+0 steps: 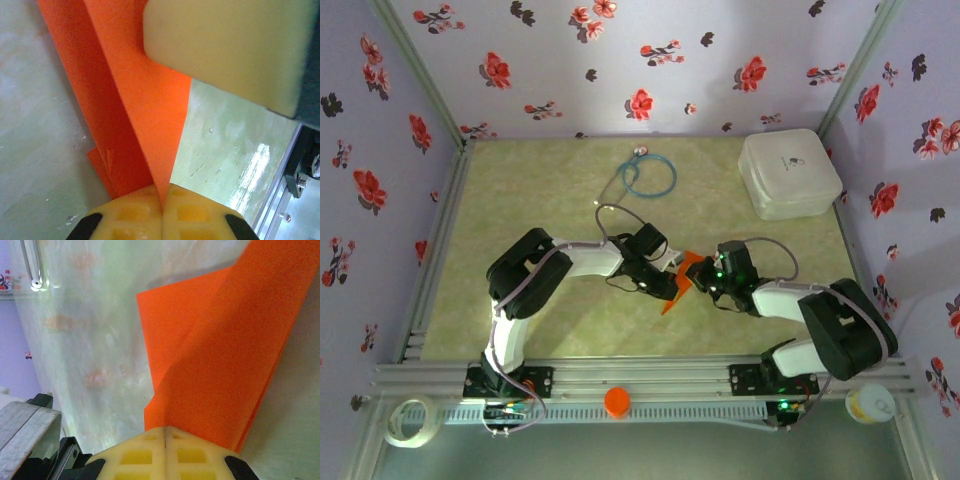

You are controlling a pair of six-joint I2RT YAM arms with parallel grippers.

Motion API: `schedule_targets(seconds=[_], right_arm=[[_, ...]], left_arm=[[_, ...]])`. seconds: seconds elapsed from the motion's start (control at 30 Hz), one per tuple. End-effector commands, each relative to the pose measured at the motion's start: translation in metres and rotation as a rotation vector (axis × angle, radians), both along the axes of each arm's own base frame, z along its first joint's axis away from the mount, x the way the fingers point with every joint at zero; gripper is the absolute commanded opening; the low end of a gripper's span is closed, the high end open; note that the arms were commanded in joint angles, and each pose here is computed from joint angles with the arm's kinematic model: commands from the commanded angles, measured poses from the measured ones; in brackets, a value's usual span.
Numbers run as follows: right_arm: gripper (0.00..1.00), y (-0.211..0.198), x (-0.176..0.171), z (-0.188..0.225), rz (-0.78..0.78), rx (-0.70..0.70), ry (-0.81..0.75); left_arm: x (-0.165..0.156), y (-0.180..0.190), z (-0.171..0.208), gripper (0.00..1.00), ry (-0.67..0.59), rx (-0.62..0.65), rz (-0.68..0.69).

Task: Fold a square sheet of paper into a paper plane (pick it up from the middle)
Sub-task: Fold the wing for the fifth time at the center of the table.

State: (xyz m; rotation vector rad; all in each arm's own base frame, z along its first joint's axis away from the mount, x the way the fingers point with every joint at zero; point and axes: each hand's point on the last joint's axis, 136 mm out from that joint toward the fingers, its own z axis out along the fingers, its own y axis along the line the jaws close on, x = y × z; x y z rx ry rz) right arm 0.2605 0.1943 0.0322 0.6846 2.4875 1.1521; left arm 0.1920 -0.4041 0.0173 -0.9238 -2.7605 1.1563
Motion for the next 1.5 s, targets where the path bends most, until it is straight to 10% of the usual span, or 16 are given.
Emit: schedule_targets(seconds=[0.0, 0.8, 1.47], right_arm=[[0.0, -0.001, 0.006, 0.0, 0.014, -0.007, -0.026], [0.0, -0.01, 0.004, -0.035, -0.007, -0.046, 0.092], [0.0, -0.01, -0.004, -0.053, -0.013, -0.042, 0.15]], left_arm=[[-0.013, 0.028, -0.035, 0.0, 0.08, 0.136, 0.031], [-0.012, 0.034, -0.038, 0.01, 0.101, 0.143, 0.036], [0.014, 0.021, 0.026, 0.27, 0.058, -0.05, 0.14]])
